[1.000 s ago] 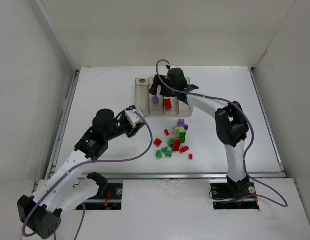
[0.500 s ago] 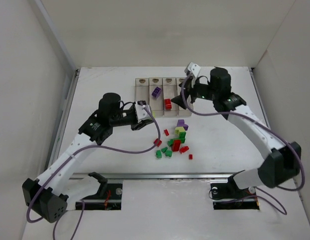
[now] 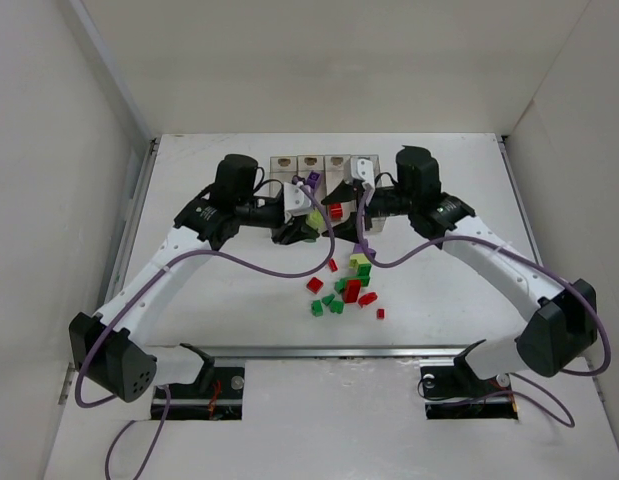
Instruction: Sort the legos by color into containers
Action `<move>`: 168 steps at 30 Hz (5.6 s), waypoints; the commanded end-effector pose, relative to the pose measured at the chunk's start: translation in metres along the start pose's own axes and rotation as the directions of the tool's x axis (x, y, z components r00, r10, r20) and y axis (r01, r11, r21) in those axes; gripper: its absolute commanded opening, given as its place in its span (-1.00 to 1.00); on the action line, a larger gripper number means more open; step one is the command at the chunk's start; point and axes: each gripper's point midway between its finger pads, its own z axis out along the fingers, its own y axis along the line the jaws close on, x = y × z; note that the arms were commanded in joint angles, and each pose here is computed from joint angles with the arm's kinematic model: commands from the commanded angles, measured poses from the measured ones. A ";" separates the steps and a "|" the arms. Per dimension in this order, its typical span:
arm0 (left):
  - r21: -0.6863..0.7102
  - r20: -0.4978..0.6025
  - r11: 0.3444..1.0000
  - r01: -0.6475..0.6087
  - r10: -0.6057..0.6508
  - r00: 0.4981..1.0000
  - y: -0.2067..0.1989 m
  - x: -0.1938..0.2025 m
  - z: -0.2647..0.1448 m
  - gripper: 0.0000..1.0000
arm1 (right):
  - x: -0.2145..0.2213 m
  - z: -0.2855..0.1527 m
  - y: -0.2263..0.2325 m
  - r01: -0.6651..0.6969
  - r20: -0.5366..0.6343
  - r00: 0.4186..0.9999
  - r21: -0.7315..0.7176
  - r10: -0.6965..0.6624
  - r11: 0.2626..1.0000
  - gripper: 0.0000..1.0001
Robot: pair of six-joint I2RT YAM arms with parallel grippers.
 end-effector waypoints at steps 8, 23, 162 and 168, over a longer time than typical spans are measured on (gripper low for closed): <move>0.014 0.039 0.999 -0.029 0.028 0.999 -0.003 -0.019 -0.006 -1.00 | -0.046 -0.004 0.016 0.093 0.100 0.991 -0.082 -0.084 0.992 0.41; 0.029 0.019 1.000 -0.002 0.002 1.000 -0.008 -0.009 -0.005 -1.00 | -0.063 0.014 0.012 0.062 0.093 0.994 -0.046 -0.057 0.997 -0.02; -0.450 0.235 0.861 0.237 -0.142 0.962 0.049 -0.038 -0.051 -1.00 | 0.236 -0.090 -0.222 -0.449 0.178 0.640 0.876 0.747 0.176 -0.45; -0.453 0.231 0.862 0.228 -0.134 0.964 0.050 -0.038 -0.052 -1.00 | 0.235 -0.097 -0.224 -0.472 0.198 0.617 0.868 0.762 0.157 0.68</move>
